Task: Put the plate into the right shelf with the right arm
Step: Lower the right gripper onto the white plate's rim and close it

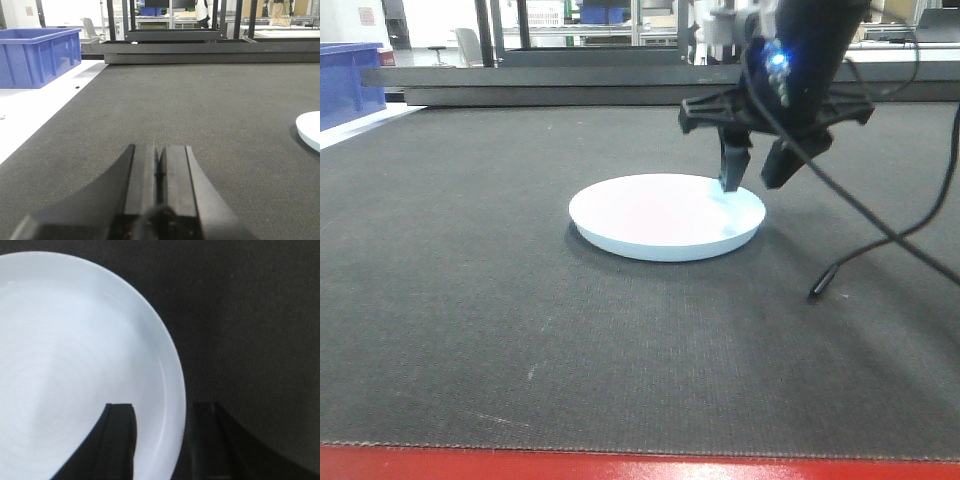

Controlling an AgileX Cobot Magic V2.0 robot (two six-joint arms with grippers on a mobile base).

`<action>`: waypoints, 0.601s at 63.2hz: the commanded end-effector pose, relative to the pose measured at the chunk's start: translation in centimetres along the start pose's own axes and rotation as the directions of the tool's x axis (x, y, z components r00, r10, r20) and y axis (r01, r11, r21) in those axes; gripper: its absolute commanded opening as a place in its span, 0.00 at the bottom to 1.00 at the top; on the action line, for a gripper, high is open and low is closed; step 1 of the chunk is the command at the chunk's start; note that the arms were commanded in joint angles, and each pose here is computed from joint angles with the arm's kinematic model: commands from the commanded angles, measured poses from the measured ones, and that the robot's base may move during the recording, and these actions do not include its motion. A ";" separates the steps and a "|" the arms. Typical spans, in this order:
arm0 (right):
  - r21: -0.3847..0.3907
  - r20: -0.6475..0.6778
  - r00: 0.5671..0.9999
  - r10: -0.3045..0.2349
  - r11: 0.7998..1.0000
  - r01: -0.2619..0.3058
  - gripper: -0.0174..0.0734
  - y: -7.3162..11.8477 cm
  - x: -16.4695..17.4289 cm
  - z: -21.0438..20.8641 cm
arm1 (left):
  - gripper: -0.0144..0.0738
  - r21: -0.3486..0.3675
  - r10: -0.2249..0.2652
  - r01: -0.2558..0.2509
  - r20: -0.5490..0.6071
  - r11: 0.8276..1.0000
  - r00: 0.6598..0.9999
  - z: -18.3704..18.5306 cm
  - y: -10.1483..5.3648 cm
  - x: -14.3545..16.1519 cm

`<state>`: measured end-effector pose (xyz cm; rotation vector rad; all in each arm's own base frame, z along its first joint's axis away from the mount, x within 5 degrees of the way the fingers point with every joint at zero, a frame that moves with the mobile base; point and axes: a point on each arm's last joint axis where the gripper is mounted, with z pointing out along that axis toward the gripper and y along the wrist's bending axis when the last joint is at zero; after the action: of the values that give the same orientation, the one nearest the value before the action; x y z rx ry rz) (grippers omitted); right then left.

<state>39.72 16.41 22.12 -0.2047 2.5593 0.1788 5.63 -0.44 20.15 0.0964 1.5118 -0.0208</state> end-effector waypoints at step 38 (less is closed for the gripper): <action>0.022 0.104 0.992 -0.076 0.997 0.074 0.26 0.0 -1.6 -0.2 | 0.11 -0.015 -0.005 0.006 0.085 1.000 0.996 -0.1 0.1 -0.5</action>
<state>40.65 16.54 19.82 -0.2564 2.5683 0.1203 5.63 -0.44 20.15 0.0964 1.5118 -0.0208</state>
